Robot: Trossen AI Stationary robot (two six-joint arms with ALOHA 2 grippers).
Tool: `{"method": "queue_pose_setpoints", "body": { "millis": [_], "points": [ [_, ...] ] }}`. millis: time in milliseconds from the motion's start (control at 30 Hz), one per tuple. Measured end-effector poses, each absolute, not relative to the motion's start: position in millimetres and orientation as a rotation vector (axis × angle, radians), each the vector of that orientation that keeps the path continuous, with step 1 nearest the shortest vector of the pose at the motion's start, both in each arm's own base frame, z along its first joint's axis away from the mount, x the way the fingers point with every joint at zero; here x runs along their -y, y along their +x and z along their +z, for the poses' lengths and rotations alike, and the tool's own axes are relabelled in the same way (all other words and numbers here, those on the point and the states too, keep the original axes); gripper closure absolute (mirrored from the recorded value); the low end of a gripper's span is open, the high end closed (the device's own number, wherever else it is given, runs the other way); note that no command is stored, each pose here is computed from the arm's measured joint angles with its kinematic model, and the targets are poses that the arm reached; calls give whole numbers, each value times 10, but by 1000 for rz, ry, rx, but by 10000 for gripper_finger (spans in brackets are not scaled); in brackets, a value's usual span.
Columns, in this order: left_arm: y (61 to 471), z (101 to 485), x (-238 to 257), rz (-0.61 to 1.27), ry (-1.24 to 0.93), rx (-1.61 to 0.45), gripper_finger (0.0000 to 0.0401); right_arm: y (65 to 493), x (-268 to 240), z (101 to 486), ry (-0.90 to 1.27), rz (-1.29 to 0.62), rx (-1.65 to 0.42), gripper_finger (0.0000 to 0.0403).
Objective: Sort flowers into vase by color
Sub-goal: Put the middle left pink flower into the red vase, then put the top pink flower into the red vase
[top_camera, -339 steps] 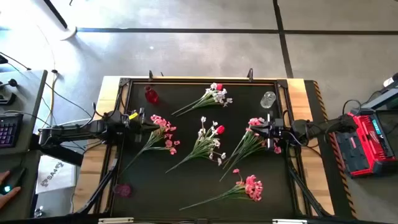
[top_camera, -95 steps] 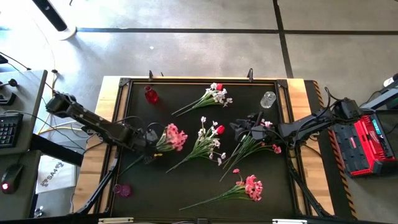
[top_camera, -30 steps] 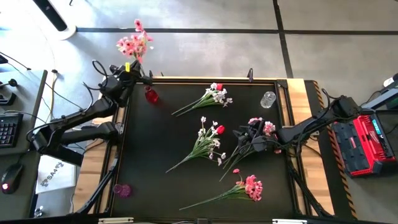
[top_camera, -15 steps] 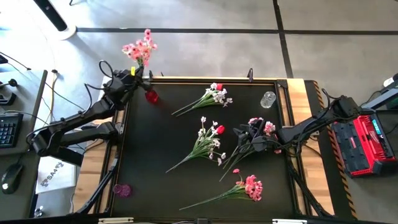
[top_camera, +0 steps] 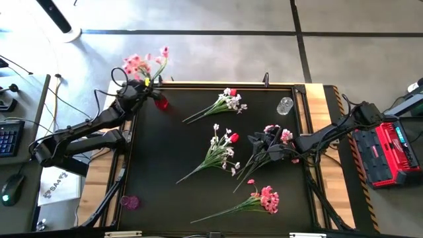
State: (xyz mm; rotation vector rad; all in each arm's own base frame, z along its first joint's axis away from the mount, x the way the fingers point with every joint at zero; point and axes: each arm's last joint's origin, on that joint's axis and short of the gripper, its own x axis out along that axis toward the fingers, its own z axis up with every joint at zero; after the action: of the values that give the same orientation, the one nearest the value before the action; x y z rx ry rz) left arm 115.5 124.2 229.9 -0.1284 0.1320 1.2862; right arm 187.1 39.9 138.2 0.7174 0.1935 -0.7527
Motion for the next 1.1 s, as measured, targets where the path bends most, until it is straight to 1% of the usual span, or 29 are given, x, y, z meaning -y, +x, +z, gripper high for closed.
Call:
{"method": "queue_pose_setpoints", "body": {
  "millis": [200,400,533,633,800,1000,1100],
  "points": [
    [1152,2304,-1239,1294,-139,-142,236,1872,-406,1380,720,-741,-204,167],
    [1160,2431,-1254,1303,-171,-219,174,1867,-451,1376,730,-697,-236,167],
    [1161,2582,-1242,1291,-212,-244,141,1861,-477,1376,728,-683,-241,167],
    [1151,2656,-1224,1312,-245,-264,129,1855,-497,1376,721,-674,-244,167],
    [1120,2754,-1205,1338,-261,-306,123,1846,-526,1377,716,-664,-244,167],
    [1166,2763,-1133,1146,-324,-381,123,1842,-517,1383,700,-693,-215,167],
    [1188,2723,-1078,1095,-331,-435,123,1843,-510,1385,698,-702,-207,167]
  ]
}}
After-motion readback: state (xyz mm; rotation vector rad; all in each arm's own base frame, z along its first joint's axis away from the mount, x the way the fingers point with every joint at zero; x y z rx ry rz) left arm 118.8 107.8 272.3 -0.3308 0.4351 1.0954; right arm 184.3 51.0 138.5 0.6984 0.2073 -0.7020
